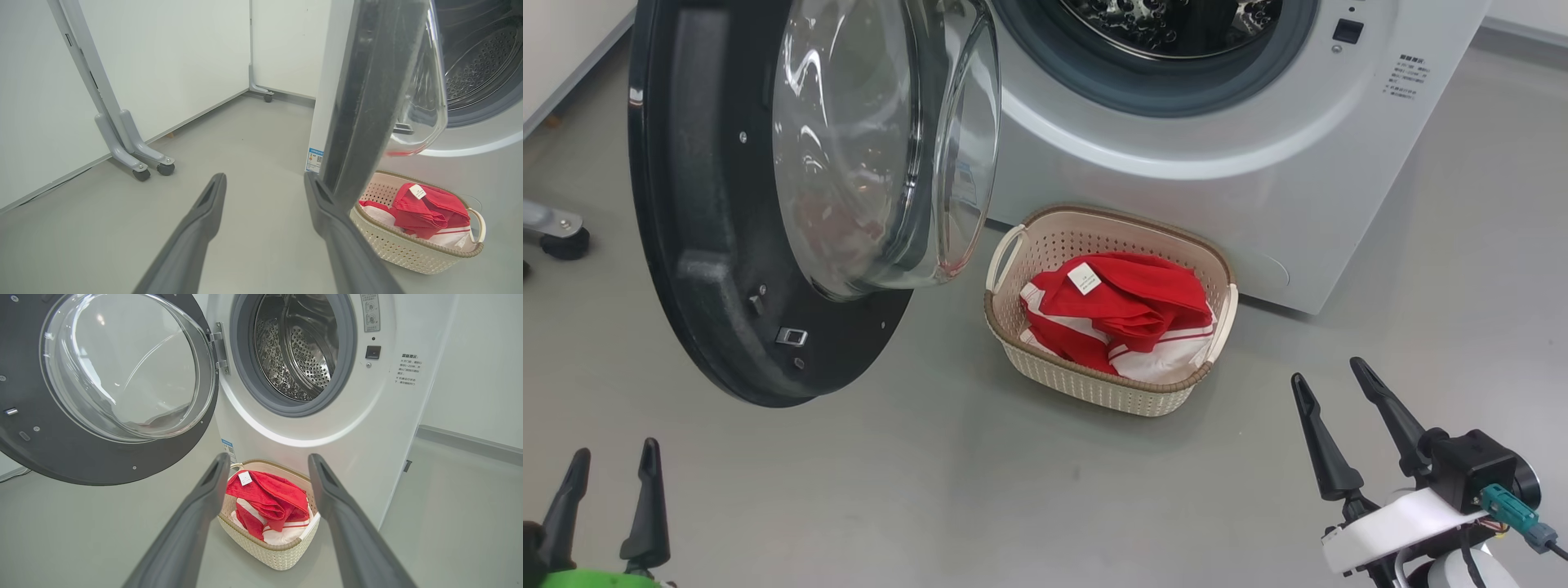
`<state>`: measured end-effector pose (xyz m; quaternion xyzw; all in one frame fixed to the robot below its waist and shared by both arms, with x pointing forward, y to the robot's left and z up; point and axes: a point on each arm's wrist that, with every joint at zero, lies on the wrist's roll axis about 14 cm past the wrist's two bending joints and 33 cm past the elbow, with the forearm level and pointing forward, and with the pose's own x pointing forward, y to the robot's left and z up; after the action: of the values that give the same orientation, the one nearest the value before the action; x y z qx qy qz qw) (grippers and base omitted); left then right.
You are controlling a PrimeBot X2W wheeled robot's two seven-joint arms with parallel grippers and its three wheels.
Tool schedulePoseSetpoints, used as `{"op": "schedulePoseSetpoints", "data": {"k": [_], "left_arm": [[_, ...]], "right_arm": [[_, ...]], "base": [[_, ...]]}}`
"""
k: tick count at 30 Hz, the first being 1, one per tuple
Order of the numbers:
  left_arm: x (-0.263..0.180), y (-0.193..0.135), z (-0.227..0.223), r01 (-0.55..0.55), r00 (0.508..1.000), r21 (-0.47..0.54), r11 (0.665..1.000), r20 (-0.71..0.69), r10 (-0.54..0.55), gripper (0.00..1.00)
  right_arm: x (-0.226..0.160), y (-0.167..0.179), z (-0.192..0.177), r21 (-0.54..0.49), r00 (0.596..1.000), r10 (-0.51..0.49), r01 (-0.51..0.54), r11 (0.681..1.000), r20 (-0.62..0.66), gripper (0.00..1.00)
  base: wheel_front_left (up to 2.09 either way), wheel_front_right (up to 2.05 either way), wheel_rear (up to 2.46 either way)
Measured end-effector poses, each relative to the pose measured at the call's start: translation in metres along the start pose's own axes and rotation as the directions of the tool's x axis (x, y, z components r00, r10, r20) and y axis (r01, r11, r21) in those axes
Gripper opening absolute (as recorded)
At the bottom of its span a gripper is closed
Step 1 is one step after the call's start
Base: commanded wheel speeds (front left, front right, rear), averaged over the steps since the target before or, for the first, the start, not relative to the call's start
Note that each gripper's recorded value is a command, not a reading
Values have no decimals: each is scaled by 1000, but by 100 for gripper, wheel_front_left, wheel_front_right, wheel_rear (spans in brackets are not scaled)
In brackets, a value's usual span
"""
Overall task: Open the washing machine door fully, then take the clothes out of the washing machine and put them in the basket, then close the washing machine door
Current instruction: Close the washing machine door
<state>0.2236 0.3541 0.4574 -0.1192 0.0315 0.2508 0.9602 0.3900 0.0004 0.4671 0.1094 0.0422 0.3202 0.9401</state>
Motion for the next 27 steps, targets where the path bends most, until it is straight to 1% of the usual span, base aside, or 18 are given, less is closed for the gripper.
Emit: {"op": "schedulePoseSetpoints", "data": {"k": [3, 5, 6, 7, 8, 9, 12, 15, 17, 21, 22, 25, 27], "left_arm": [[3, 1, 3, 0, 1000, 10, 1000, 5, 0, 100], [6, 3, 7, -11, 1000, -8, 1000, 16, 11, 100], [8, 4, 9, -15, 1000, -24, 1000, 23, 16, 96], [10, 3, 11, -14, 999, -36, 999, 31, 15, 42], [13, 1, 14, -11, 999, -46, 999, 39, 13, 17], [15, -1, 16, -8, 999, -60, 998, 47, 11, 0], [25, -6, 22, -2, 999, -138, 990, 52, 9, 0], [35, -10, 28, -1, 998, -254, 967, 53, 15, 0], [41, -10, 36, -1, 998, -326, 945, 59, 21, 0], [57, -10, 57, 23, 996, -436, 900, 87, 16, 0], [60, -7, 63, 24, 995, -467, 884, 97, 24, 0], [68, -1, 77, 37, 993, -575, 817, 111, 33, 0], [73, 2, 84, 48, 993, -644, 763, 114, 33, 0]], "right_arm": [[0, -1, -3, 5, 1000, -2, 2, 1000, -8, 100], [1, -2, -5, 8, 1000, -3, 4, 1000, -12, 100], [1, -3, -6, 10, 1000, -4, 4, 1000, -14, 100], [1, -3, -7, 11, 1000, -5, 5, 1000, -16, 100], [1, -4, -8, 13, 1000, -5, 5, 1000, -17, 100], [1, -4, -8, 13, 1000, -4, 4, 1000, -19, 100], [2, -6, -11, 11, 1000, -4, 5, 1000, -25, 100], [1, -8, -13, 6, 999, -4, 4, 1000, -34, 100], [1, -10, -15, 2, 999, -6, 6, 1000, -39, 100], [3, -12, -13, 0, 999, -8, 8, 1000, -33, 100], [3, -11, -14, 1, 999, -6, 6, 1000, -34, 100], [2, -11, -15, 3, 999, -2, 2, 1000, -38, 100], [2, -12, -17, 5, 999, -2, 2, 1000, -42, 100]], "base": [[0, 0, 0], [0, 0, 0], [0, 0, 0], [0, 0, 0], [0, 0, 0], [0, 0, 0], [0, 0, 0], [0, 0, 0], [0, 0, 0], [0, 0, 0], [0, 0, 0], [0, 0, 0], [0, 0, 0]]}}
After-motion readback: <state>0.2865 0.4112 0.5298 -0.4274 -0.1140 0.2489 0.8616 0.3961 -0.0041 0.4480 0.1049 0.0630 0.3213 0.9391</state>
